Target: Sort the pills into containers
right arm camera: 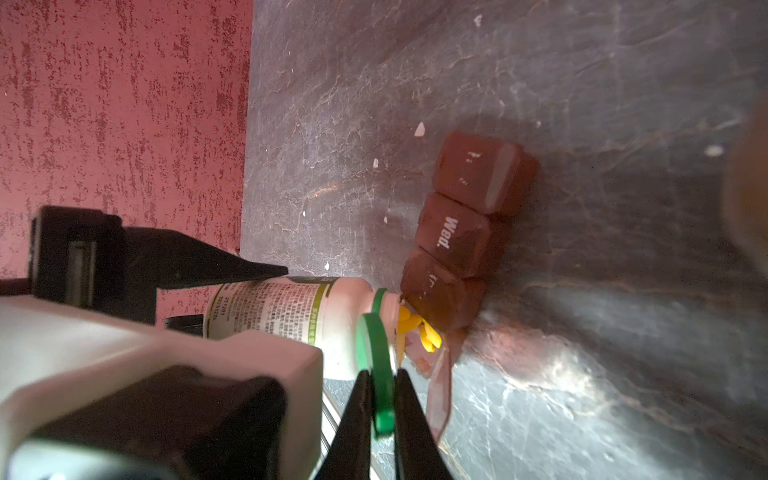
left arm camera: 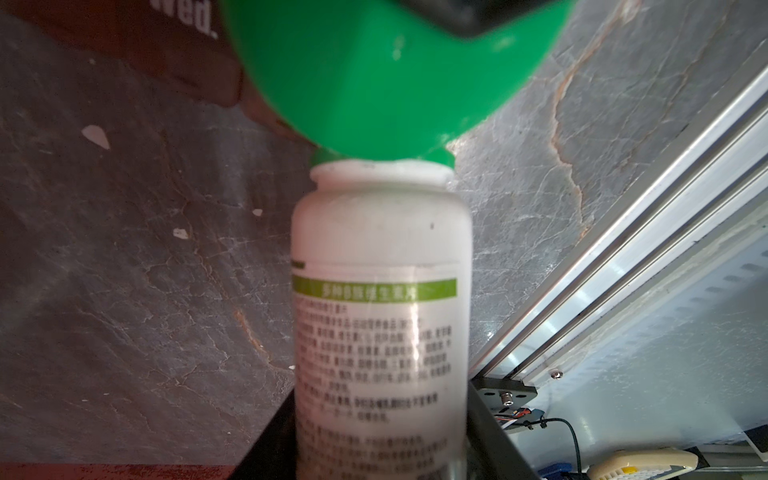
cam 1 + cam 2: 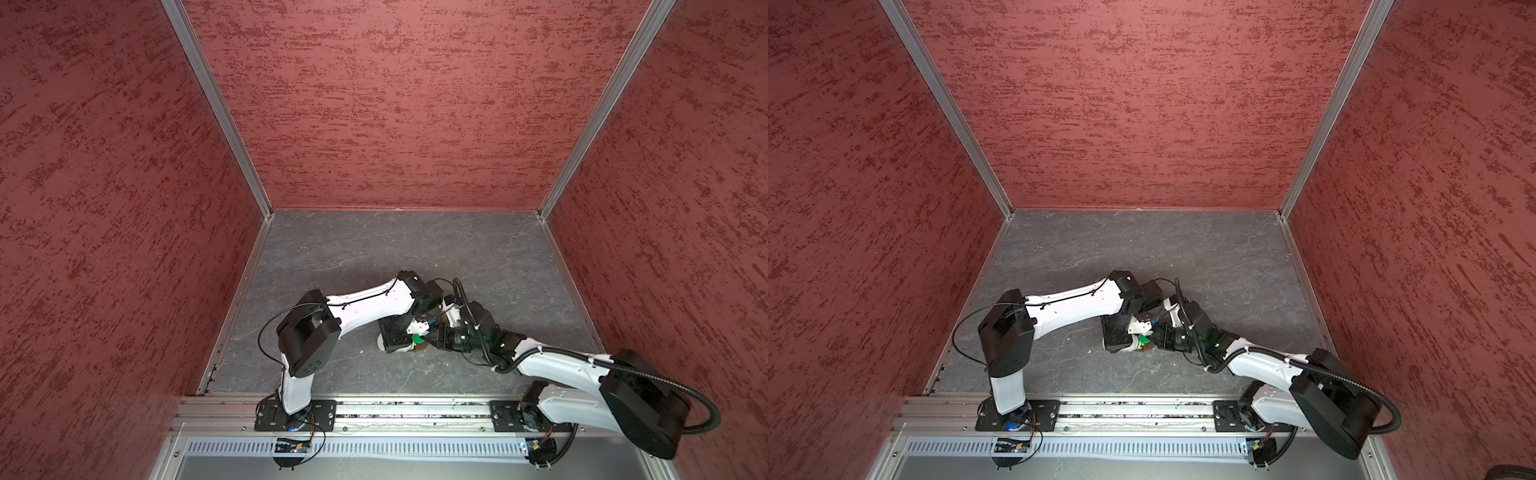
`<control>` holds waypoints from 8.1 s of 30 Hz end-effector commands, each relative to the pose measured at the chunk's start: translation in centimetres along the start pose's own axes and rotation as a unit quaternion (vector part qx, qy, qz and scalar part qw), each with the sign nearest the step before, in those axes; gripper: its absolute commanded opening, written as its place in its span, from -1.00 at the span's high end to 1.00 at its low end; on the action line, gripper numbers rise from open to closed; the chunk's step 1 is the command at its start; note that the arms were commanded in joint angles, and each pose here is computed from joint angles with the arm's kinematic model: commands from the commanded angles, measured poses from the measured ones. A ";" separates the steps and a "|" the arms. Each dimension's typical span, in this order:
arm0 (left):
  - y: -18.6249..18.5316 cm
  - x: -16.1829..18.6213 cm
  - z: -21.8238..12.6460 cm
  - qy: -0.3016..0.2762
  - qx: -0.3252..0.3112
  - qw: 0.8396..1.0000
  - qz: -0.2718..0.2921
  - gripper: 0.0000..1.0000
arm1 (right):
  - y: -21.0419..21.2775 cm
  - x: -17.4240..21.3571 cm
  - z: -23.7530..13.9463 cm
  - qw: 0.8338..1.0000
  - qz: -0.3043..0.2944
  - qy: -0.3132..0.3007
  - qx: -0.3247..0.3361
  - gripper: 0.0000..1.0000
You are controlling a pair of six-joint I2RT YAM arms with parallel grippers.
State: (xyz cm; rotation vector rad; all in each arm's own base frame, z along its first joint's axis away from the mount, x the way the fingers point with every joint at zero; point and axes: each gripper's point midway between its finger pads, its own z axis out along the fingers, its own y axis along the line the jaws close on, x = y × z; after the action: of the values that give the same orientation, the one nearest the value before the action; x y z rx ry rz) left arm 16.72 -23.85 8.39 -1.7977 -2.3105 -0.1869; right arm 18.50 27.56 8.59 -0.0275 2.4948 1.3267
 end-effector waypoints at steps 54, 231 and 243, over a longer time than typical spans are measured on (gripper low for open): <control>-1.0 -0.3 0.9 -0.124 -0.018 0.992 -0.029 1.00 | 2.6 -1.3 -1.6 0.999 -0.030 -0.009 0.011 0.37; 12.4 15.7 -11.3 -0.621 -0.149 0.514 -0.573 -0.87 | 5.7 -14.4 16.6 0.923 -0.235 -0.082 0.294 -0.42; 13.0 15.6 -12.1 -0.619 -0.147 0.513 -0.576 -0.87 | 10.7 -14.5 13.3 0.941 -0.230 -0.079 0.234 -0.62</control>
State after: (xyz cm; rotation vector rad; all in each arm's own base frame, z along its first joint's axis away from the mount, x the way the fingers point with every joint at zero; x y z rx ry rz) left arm 26.21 -8.41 22.28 0.4267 -4.2038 0.8241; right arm 34.95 42.30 10.49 -0.3630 2.4271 0.4105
